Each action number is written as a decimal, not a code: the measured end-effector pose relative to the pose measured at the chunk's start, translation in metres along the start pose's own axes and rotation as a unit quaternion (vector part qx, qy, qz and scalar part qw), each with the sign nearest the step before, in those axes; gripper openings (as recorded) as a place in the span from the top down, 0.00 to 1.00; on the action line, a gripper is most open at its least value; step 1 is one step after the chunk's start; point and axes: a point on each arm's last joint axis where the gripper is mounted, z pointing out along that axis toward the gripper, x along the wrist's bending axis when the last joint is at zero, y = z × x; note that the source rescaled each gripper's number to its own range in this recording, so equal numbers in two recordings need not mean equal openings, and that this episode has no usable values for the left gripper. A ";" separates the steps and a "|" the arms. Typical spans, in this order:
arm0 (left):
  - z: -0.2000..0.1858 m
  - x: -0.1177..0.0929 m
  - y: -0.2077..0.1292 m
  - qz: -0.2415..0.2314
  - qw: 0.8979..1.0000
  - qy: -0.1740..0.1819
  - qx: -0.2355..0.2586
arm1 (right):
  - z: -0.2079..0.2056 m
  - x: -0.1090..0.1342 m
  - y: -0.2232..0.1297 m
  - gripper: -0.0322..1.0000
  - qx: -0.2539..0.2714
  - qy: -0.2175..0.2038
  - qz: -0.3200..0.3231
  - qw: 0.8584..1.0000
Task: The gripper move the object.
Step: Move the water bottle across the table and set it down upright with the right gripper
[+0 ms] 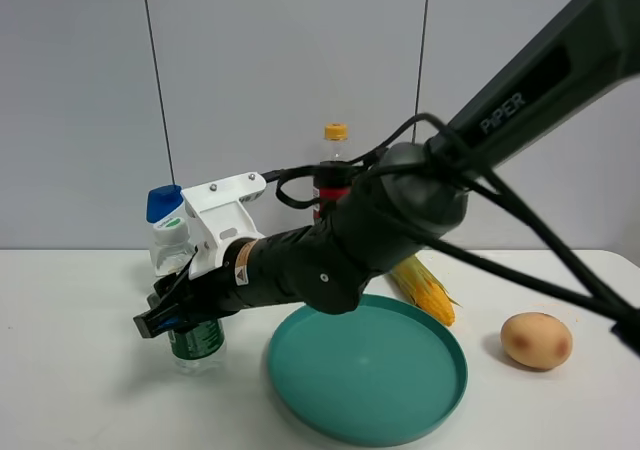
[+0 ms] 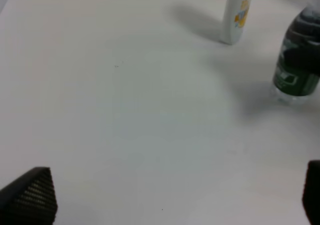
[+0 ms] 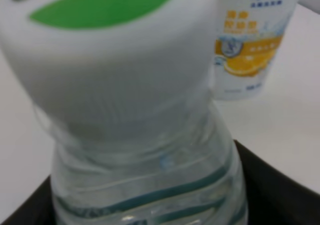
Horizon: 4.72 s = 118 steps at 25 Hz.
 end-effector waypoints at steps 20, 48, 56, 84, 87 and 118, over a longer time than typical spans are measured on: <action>0.000 0.000 0.000 0.000 1.000 0.000 0.000 | -0.162 0.021 0.150 0.96 0.044 -0.035 -0.022 0.998; 0.000 0.000 0.000 0.000 1.000 0.000 0.000 | -0.347 -0.050 0.168 0.96 0.134 -0.275 0.061 0.950; 0.000 0.000 0.000 0.000 1.000 0.000 0.000 | -0.357 -0.092 0.112 0.96 0.147 -0.343 0.101 0.922; 0.000 0.000 0.000 0.000 1.000 0.000 0.000 | -0.223 -0.217 -0.054 0.96 0.033 -0.335 0.136 0.932; 0.000 0.000 0.000 0.000 1.000 0.000 0.000 | -0.217 -0.225 -0.051 0.96 0.029 -0.338 0.120 0.933; 0.000 0.000 0.000 0.000 1.000 0.000 0.000 | -0.173 -0.250 -0.083 0.96 -0.011 -0.339 0.139 0.930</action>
